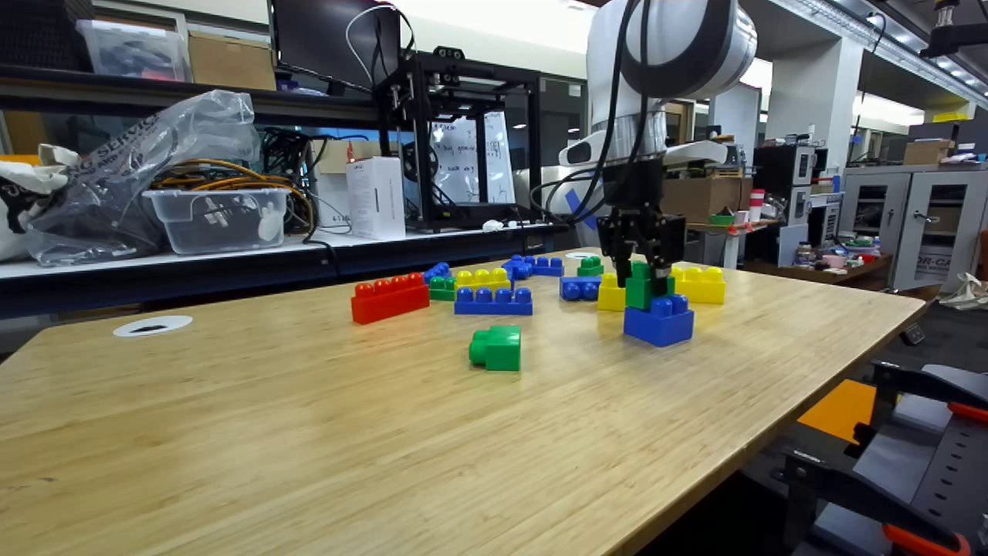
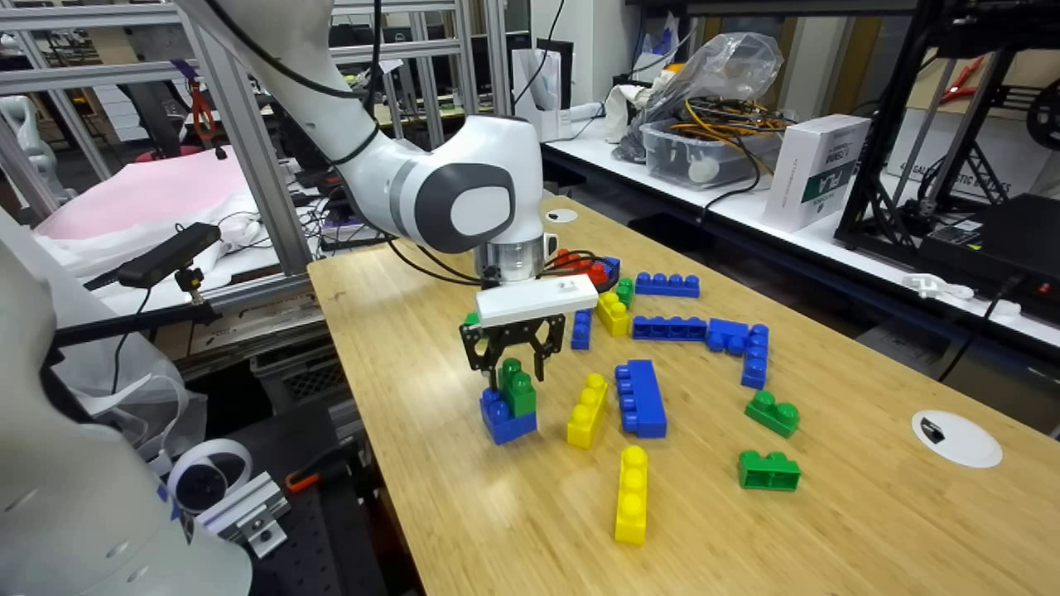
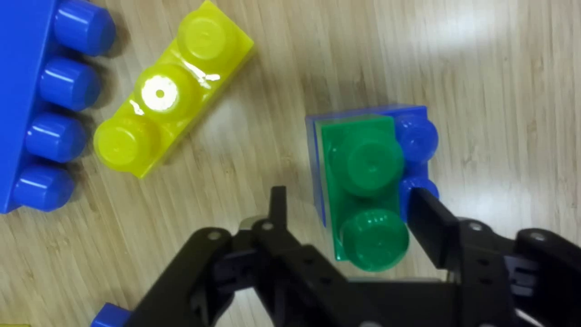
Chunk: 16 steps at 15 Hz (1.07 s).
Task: Move the blue square building block forward, place a green building block on top of the blue square block
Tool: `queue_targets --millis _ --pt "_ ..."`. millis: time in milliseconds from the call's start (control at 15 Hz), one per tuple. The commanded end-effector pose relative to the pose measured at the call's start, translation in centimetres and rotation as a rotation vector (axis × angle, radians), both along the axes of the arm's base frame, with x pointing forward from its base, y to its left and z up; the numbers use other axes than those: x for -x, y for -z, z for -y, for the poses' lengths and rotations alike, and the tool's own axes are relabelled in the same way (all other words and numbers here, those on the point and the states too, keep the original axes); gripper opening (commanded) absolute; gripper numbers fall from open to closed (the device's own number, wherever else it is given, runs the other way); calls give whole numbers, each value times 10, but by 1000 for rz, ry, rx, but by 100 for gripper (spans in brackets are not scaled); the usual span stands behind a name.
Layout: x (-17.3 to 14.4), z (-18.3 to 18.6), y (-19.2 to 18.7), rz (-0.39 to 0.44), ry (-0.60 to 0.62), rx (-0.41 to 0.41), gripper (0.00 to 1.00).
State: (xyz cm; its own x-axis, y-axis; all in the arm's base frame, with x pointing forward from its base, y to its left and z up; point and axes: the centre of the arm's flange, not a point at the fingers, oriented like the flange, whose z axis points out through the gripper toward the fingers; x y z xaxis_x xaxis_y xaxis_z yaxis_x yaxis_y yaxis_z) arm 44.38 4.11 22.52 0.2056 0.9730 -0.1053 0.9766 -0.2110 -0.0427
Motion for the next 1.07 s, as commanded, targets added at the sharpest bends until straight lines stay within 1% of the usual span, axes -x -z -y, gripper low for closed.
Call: queue_targets --millis 0,67,267,467,600,1000 --pt "5 -4 -3 33 -8 23 99" --pt "5 -6 -4 38 -11 30 100" --pt "5 -9 -11 51 -9 43 100" --pt "4 -12 -22 64 26 37 100" --pt "1 -14 -33 76 88 13 100" --pt "-1 -31 -57 98 329 -64 100"
